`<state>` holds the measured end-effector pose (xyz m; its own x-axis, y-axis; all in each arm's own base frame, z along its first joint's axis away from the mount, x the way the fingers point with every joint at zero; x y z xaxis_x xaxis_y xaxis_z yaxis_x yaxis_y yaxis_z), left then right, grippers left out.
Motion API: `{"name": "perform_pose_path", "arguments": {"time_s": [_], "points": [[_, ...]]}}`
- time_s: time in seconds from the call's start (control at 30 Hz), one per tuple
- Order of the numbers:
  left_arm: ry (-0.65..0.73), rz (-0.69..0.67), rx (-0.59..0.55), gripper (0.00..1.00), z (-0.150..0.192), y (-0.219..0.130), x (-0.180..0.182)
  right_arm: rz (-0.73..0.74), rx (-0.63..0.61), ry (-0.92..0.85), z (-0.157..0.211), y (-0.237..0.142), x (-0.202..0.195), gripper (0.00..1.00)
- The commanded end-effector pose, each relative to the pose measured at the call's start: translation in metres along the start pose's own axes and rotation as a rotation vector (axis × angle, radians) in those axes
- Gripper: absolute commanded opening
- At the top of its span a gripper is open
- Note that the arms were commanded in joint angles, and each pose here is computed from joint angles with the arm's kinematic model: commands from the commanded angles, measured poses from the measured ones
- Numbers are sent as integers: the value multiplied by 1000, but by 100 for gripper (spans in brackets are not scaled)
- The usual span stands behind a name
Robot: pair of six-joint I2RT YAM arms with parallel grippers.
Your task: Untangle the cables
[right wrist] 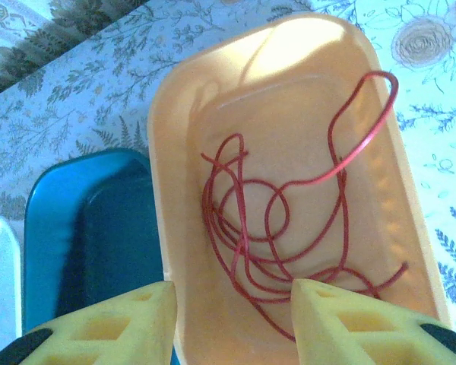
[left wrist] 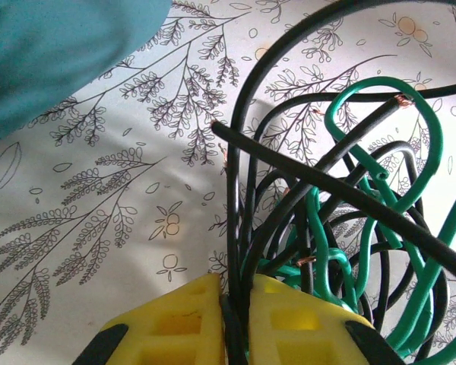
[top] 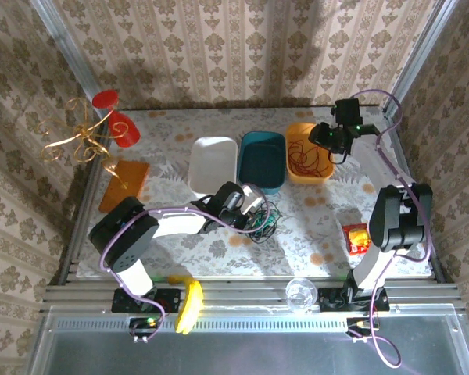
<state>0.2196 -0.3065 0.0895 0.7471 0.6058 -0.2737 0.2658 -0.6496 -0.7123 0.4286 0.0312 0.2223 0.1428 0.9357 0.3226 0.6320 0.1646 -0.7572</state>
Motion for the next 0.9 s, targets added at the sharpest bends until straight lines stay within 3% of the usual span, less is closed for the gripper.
{"name": "perform_pose_path", "arguments": {"time_s": [0.0, 0.17, 0.3, 0.6, 0.77, 0.87], "points": [[7, -9, -25, 12, -2, -7, 3, -107, 68, -39, 32, -17, 23, 45], [-20, 1, -47, 12, -2, -9, 8, -317, 250, -203, 117, -32, 64, 43], [-31, 5, -55, 12, 0, -11, 11, -400, 333, -277, 168, -39, 77, 42], [-24, 13, -37, 12, 3, -9, 9, -414, 397, -316, 194, -7, 99, 40], [-28, 7, -32, 12, 6, -11, 10, -364, 411, -328, 197, 9, 97, 22], [-28, 3, -23, 12, 8, -10, 11, -349, 399, -337, 194, 9, 97, 4]]}}
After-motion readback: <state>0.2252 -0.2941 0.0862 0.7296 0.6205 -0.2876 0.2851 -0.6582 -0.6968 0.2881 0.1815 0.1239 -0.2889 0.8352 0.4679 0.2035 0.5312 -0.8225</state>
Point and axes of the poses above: each hand's point on the last joint's axis, 136 mm out from that joint toward the fingers, its own y axis out along the fingers, its own x axis along the line the jaws close on, z = x × y, the point moved 6 cm from there along -y, back along the fingers, and after that the axes turned 7 degrees about -y, right-handed, at the moved point
